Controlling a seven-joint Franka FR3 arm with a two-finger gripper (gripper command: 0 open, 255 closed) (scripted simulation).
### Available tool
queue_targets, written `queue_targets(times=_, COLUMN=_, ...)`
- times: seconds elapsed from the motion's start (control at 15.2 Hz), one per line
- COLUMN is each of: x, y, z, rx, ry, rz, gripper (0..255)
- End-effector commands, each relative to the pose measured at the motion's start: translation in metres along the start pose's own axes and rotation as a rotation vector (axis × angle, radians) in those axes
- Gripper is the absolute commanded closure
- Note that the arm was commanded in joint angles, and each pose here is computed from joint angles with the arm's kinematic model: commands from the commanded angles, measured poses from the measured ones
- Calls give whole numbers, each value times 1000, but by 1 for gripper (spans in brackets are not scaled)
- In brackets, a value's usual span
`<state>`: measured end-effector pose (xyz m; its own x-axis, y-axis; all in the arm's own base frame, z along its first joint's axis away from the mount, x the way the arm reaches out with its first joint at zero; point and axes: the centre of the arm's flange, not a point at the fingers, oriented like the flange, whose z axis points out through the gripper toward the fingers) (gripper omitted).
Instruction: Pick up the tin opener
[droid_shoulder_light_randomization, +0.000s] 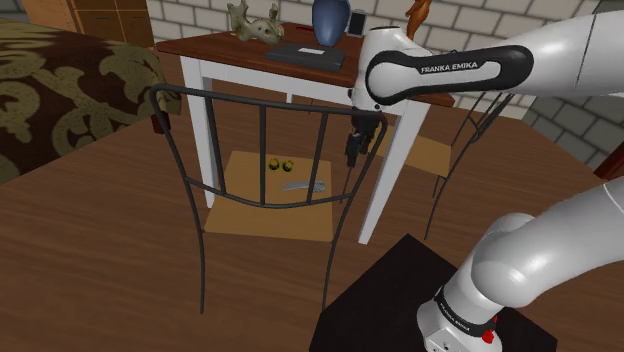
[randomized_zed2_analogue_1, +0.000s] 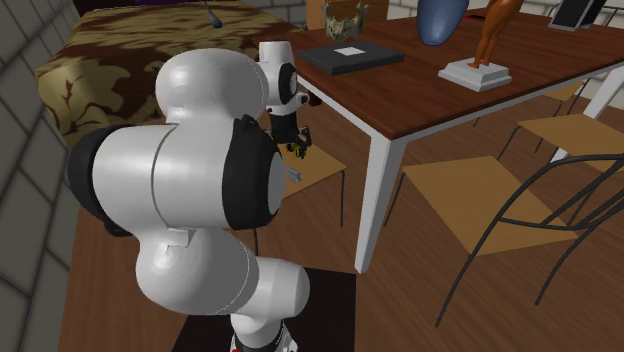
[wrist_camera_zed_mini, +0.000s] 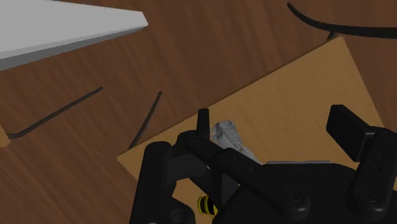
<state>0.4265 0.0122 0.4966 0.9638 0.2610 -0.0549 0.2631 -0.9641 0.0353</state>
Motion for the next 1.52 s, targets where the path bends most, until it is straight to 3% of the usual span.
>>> queue_targets(times=0.0, x=23, y=2, z=18, rx=0, ry=-4, rz=-50, gripper=0)
queue_targets(times=0.92, x=175, y=-8, z=128, rx=-1, ry=-34, rz=-385, gripper=0)
queue_targets(times=1.45, x=180, y=-10, z=170, rx=-1, ry=-35, rz=-391, gripper=0)
